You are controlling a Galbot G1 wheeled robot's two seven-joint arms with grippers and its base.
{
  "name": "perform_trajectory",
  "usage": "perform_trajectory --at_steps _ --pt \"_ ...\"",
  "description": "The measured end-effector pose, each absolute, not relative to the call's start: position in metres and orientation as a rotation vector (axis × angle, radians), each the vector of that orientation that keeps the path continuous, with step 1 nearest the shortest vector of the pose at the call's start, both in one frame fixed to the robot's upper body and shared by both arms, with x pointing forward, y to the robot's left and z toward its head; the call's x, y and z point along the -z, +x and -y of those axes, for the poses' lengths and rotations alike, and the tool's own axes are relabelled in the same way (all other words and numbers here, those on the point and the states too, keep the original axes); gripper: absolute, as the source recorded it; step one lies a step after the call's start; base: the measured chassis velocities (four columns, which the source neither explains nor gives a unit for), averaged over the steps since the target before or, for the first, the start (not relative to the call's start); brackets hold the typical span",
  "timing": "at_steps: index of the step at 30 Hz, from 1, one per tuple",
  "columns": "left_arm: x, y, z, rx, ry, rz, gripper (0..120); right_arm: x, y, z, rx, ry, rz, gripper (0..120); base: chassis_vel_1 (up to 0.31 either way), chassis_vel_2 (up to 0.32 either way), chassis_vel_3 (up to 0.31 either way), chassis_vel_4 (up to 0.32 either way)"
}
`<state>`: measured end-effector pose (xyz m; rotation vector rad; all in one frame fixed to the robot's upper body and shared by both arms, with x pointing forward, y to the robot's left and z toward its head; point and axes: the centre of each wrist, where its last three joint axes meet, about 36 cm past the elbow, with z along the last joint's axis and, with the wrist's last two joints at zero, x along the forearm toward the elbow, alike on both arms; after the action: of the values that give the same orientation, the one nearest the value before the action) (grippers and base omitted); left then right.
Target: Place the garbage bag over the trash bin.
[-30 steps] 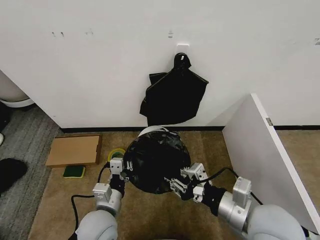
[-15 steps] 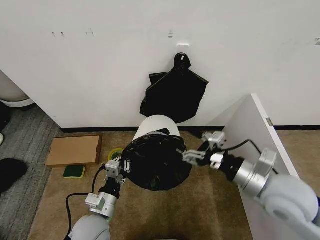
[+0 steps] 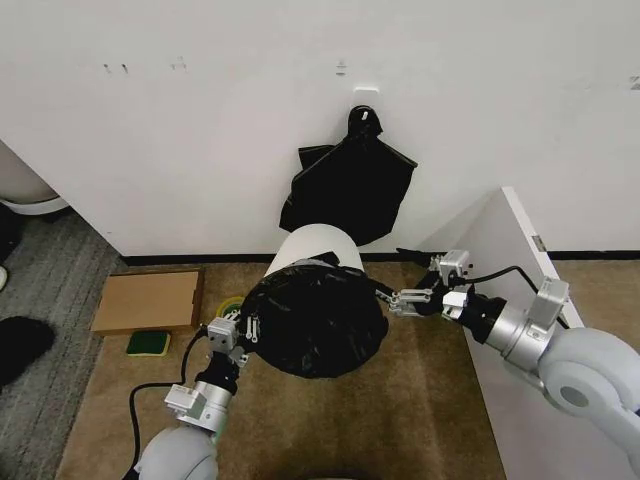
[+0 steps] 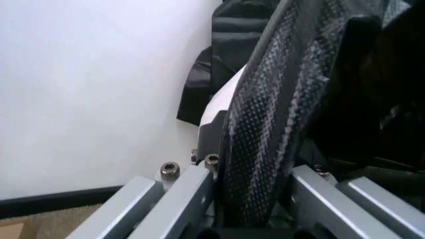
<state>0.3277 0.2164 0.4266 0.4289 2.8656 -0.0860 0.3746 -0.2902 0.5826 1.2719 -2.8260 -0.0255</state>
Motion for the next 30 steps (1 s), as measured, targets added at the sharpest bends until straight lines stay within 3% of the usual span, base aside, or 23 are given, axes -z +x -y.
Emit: perform_trajectory --at_steps 4,13,15,25,30 --pt "-0.4275 0.3257 -0.2144 0.09 0.436 -2.865 0 -0.5815 0.3743 0.2878 0.057 1.258 2.815 96 0.0 0.0 0.0 0.0" --pt "-0.4281 0.3253 -0.2131 0.094 0.436 -2.867 0 -0.5833 0.3747 0.2876 0.121 1.251 2.797 71 0.0 0.0 0.0 0.0" --pt "-0.4281 0.3253 -0.2131 0.094 0.436 -2.867 0 -0.5848 0.3743 0.2876 0.137 1.254 2.795 71 0.0 0.0 0.0 0.0" --pt "-0.4274 0.3259 -0.2136 0.089 0.437 -2.868 0 -0.59 0.3742 0.2897 0.193 1.265 2.788 98 0.0 0.0 0.0 0.0" --pt "-0.4282 0.3264 -0.2135 0.09 0.437 -2.865 0 -0.5895 0.3755 0.2914 0.189 1.266 2.782 97 0.0 0.0 0.0 0.0"
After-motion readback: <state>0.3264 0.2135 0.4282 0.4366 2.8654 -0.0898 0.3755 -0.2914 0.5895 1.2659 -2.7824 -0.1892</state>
